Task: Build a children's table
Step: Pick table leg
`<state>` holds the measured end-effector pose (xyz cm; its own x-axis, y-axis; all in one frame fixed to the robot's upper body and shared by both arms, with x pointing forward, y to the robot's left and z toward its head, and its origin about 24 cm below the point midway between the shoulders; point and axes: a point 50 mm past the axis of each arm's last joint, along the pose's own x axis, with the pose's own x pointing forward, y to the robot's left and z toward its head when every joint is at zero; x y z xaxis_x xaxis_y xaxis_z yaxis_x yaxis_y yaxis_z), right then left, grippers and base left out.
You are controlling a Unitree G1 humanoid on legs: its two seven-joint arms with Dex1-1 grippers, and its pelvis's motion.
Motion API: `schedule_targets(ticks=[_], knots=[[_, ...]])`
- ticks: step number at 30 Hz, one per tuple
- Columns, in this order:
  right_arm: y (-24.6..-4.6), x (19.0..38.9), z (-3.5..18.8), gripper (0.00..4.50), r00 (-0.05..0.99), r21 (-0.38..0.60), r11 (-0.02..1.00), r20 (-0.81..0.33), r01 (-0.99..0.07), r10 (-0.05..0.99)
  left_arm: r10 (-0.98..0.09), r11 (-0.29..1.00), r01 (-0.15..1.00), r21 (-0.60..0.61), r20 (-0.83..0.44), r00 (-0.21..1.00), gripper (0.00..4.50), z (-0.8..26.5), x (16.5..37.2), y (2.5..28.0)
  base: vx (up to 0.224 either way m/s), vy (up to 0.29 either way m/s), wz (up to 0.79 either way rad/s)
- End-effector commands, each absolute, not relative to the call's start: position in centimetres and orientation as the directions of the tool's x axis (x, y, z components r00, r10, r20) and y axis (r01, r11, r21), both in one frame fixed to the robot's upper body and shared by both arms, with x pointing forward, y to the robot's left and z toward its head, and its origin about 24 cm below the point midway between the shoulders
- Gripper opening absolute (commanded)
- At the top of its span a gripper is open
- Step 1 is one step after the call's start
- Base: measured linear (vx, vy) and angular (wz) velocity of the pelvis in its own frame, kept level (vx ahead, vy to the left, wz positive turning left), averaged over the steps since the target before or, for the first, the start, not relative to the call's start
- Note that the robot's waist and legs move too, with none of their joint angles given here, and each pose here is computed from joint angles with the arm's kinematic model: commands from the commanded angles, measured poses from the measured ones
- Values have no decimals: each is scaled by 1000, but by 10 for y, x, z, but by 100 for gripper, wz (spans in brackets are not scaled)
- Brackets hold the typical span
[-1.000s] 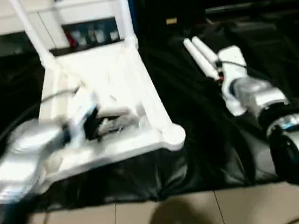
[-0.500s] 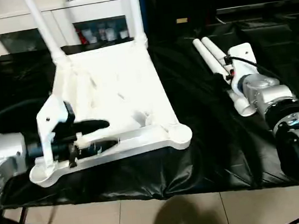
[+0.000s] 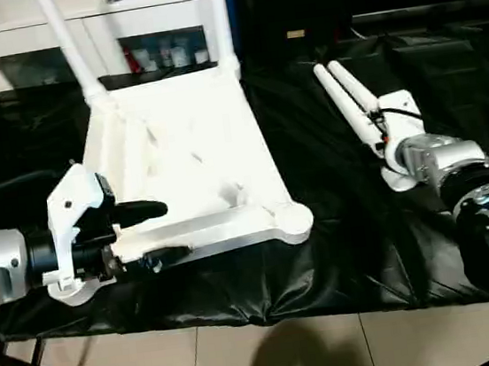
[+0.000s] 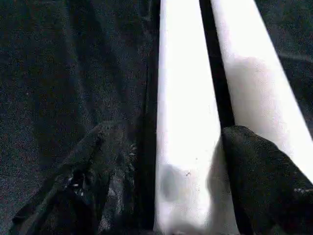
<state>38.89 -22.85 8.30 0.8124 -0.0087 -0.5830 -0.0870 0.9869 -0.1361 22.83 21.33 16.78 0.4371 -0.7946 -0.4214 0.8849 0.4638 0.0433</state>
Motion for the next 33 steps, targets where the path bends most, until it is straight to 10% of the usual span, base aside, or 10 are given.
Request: schedule_targets(ticks=[1,14,33], knots=[[-230,386,80,365,782,-103,992,-623,-73,-7,-783,470,881,52,-437,443,447,173,227,217,0,0,0],[-232,371,67,365,626,-10,984,-773,-177,105,-784,447,894,10,-477,397,447,174,223,218,0,0,0],[-243,372,70,197,685,17,997,-725,-82,68,-776,524,850,49,-384,501,450,165,252,208,0,0,0]])
